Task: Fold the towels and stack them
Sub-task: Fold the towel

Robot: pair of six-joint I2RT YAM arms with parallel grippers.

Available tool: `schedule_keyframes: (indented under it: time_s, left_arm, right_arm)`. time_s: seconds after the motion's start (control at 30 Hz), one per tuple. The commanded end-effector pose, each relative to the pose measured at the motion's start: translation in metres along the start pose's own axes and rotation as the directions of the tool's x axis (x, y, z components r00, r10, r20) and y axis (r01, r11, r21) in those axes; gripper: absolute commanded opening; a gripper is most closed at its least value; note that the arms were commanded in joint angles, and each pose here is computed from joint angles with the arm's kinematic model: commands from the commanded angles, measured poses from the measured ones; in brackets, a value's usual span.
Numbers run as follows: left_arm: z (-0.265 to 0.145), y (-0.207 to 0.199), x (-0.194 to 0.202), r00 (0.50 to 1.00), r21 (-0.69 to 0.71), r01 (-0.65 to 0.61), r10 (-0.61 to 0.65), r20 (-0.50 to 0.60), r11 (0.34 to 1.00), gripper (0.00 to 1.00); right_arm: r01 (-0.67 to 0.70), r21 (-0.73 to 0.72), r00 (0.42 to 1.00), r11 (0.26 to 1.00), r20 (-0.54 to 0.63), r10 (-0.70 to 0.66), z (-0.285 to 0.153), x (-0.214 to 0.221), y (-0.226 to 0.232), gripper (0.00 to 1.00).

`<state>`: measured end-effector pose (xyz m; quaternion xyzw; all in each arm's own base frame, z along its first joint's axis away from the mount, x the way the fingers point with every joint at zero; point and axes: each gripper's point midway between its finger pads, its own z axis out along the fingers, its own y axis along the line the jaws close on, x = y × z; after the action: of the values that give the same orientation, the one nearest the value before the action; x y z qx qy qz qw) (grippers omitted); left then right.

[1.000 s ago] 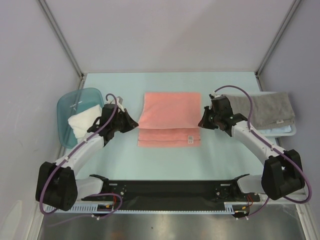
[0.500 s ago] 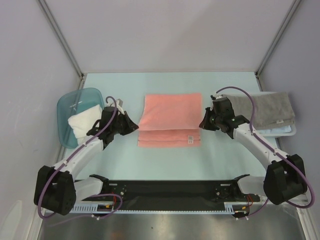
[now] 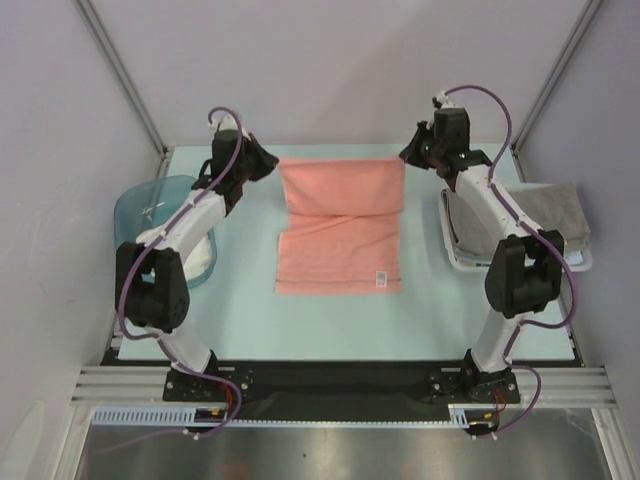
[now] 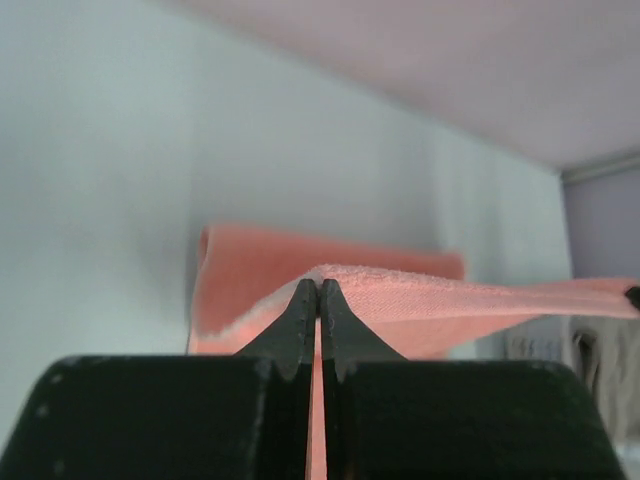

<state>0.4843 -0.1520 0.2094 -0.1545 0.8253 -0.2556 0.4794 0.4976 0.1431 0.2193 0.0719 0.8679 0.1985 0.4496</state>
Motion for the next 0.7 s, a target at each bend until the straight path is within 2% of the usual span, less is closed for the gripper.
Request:
schedule_keyframes:
  time_s: [0.0, 0.03, 0.1, 0.13, 0.2, 0.23, 0.27, 0.43, 0.47, 0.67]
  left_arm:
    - [0.023, -0.032, -0.097, 0.968, 0.083, -0.056, 0.034, 0.250, 0.995, 0.00]
    - [0.017, -0.057, -0.135, 0.945, 0.124, -0.084, 0.039, 0.325, 0.989, 0.00]
    - [0.039, -0.063, -0.150, 0.939, 0.147, -0.104, 0.048, 0.341, 0.984, 0.00]
    - [0.035, -0.082, -0.176, 0.916, 0.181, -0.130, 0.048, 0.398, 0.975, 0.00]
    - [0.058, -0.081, -0.180, 0.913, 0.188, -0.142, 0.055, 0.403, 0.972, 0.00]
    - [0.053, -0.097, -0.200, 0.892, 0.211, -0.169, 0.058, 0.448, 0.963, 0.00]
    - [0.056, -0.099, -0.204, 0.888, 0.217, -0.176, 0.060, 0.457, 0.960, 0.00]
    - [0.078, -0.091, -0.218, 0.867, 0.220, -0.193, 0.061, 0.495, 0.956, 0.00]
    - [0.086, -0.085, -0.216, 0.868, 0.218, -0.187, 0.057, 0.494, 0.958, 0.00]
    - [0.097, -0.067, -0.213, 0.879, 0.217, -0.174, 0.052, 0.474, 0.961, 0.00]
  right_arm:
    - [0.040, -0.033, 0.971, 0.999, 0.237, -0.031, 0.009, -0.098, 0.011, 0.00]
    - [0.034, -0.025, 0.973, 0.999, 0.227, -0.028, 0.029, -0.097, 0.004, 0.00]
    - [0.038, -0.033, 0.963, 0.999, 0.269, -0.028, 0.040, -0.120, 0.005, 0.00]
    - [0.047, -0.043, 0.952, 0.998, 0.304, -0.031, 0.048, -0.137, 0.009, 0.00]
    - [0.066, -0.057, 0.943, 0.996, 0.330, -0.043, 0.056, -0.151, 0.015, 0.00]
    - [0.086, -0.076, 0.922, 0.993, 0.385, -0.050, 0.048, -0.174, 0.026, 0.00]
    - [0.092, -0.063, 0.927, 0.994, 0.370, -0.062, 0.065, -0.168, 0.020, 0.00]
    - [0.125, -0.058, 0.889, 0.990, 0.451, -0.086, 0.076, -0.190, 0.021, 0.00]
    - [0.134, -0.061, 0.873, 0.989, 0.480, -0.089, 0.072, -0.199, 0.024, 0.00]
    - [0.134, -0.052, 0.870, 0.990, 0.484, -0.093, 0.080, -0.198, 0.019, 0.00]
